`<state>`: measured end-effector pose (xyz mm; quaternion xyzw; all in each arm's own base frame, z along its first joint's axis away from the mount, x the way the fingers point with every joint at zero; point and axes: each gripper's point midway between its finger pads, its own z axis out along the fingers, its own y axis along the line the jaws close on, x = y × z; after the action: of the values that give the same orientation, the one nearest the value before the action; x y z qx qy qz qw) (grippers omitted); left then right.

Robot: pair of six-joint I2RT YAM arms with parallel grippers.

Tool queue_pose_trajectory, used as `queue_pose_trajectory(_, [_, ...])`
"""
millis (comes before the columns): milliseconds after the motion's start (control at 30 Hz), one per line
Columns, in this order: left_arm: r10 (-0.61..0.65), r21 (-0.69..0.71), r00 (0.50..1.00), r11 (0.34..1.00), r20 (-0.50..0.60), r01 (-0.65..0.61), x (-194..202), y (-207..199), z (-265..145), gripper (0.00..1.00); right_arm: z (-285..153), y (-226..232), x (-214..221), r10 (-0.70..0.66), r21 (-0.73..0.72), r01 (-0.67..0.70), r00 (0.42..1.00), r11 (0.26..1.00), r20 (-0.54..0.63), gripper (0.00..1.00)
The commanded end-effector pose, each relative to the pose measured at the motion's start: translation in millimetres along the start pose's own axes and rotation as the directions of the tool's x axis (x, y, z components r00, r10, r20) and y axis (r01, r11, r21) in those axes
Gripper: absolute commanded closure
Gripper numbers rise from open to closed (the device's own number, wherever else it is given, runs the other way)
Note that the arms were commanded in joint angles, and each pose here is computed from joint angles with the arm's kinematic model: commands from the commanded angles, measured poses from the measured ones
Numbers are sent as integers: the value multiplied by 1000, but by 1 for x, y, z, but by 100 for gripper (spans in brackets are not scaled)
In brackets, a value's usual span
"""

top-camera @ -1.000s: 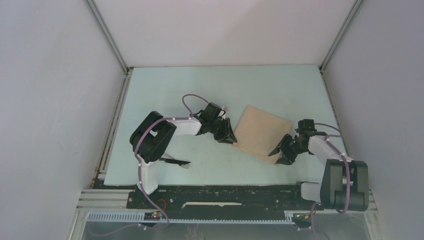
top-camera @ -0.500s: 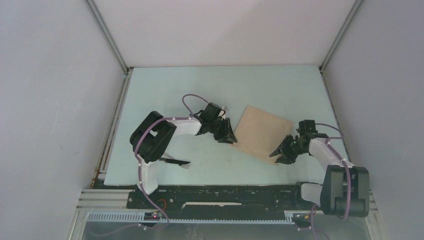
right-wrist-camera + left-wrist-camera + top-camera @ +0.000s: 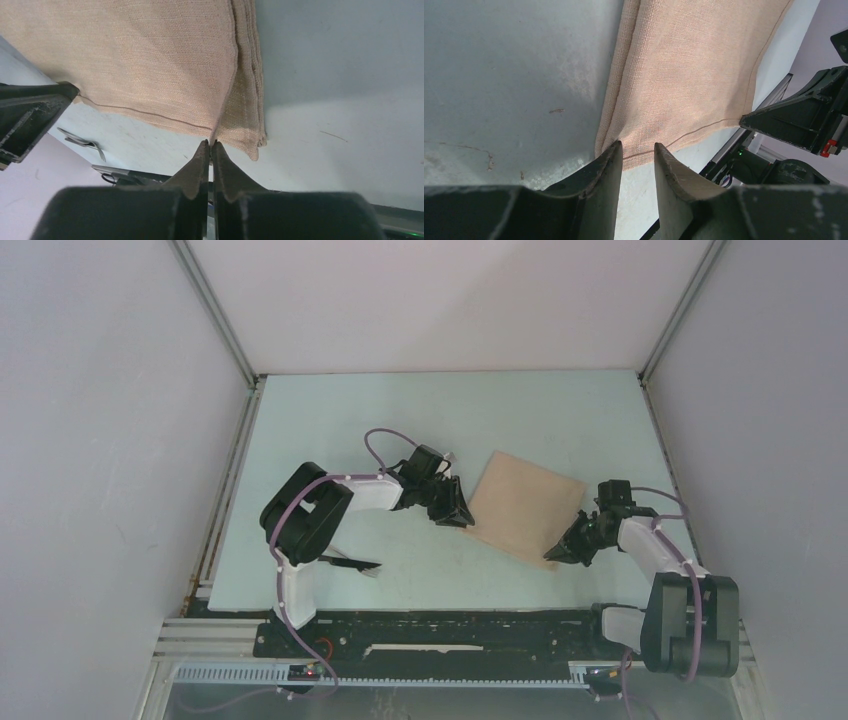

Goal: Fold the napkin into a case and place the utensils inside
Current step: Pick up the square-folded napkin from the center of the board, then fold the top corner of the square-folded napkin at the center of the board.

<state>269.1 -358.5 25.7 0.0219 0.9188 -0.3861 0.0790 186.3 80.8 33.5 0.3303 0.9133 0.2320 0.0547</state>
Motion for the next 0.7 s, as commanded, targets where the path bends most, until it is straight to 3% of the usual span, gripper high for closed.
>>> queue_pose_trajectory(0, [-4, -33, 1000, 999, -7, 4, 3, 11, 1, 60, -1, 3, -1, -5, -10, 5, 1000, 1000, 12, 100])
queue_pose_trajectory(333, [16, -20, 998, 1000, 52, -15, 1, -1, -21, 46, 4, 53, -44, -123, -111, 124, 992, 986, 8, 100])
queue_pose_trajectory(667, [19, 9, 997, 1000, 75, -20, 5, -15, -41, 42, 34, 107, -65, -265, -191, 248, 962, 950, -68, 100])
